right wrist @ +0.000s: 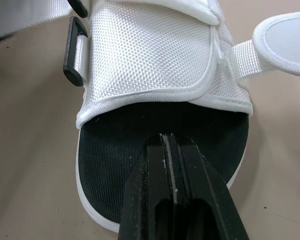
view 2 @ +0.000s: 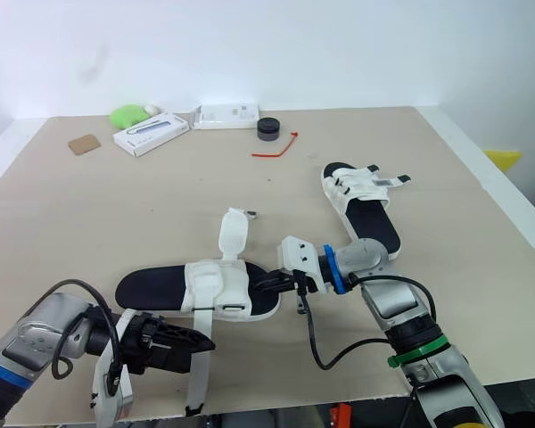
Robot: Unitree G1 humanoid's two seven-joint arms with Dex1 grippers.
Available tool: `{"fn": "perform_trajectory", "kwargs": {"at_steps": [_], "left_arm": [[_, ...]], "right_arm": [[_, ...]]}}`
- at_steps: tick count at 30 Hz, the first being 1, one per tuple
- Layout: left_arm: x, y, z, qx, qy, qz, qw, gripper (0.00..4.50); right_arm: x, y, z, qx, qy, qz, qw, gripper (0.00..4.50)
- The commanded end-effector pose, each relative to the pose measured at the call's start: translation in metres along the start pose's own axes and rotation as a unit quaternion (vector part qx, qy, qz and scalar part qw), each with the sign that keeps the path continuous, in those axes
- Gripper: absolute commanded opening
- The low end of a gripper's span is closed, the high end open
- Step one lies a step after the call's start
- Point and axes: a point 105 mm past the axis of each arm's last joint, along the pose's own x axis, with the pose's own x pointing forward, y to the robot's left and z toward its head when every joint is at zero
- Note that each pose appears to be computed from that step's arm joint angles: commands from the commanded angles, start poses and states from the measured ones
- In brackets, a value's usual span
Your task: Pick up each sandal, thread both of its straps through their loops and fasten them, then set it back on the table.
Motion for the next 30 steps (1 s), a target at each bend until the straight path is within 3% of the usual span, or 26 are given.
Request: {"fn": "perform_trajectory", "kwargs": {"at_steps": [1, 7, 10, 13, 17, 20, 22, 26, 30], "left_arm": [[-0.001, 0.004, 0.006, 0.025, -0.013, 0.001, 1.000, 0.01], [-0.004, 0.003, 0.002, -0.015, -0.005, 0.005, 1.000, 0.01], [-0.015, 0.013, -0.011, -0.139, 0.020, 0.037, 0.989, 0.01], [-0.033, 0.033, -0.035, -0.266, 0.052, 0.098, 0.958, 0.01], [-0.045, 0.049, -0.049, -0.426, 0.043, 0.149, 0.891, 0.01], [-0.050, 0.070, -0.058, -0.545, 0.002, 0.201, 0.814, 0.01], [-0.051, 0.081, -0.061, -0.577, -0.017, 0.222, 0.785, 0.01], [-0.046, 0.093, -0.058, -0.701, -0.093, 0.229, 0.669, 0.01], [-0.039, 0.087, -0.055, -0.767, -0.129, 0.202, 0.595, 0.01]], "right_arm": [[-0.004, -0.002, 0.007, -0.015, -0.003, -0.003, 1.000, 0.00], [-0.003, -0.002, 0.008, -0.016, -0.005, -0.001, 1.000, 0.00], [-0.003, -0.002, 0.007, -0.015, -0.004, 0.002, 1.000, 0.00], [-0.003, -0.002, 0.007, -0.015, -0.003, 0.003, 1.000, 0.00], [-0.004, -0.002, 0.007, -0.016, -0.001, 0.004, 1.000, 0.00], [-0.003, -0.002, 0.007, -0.016, -0.002, 0.006, 1.000, 0.00], [-0.002, -0.002, 0.007, -0.017, -0.002, 0.007, 1.000, 0.00], [-0.003, -0.003, 0.007, -0.018, -0.002, 0.006, 1.000, 0.00], [-0.003, -0.004, 0.007, -0.018, 0.000, 0.007, 1.000, 0.00]]}}
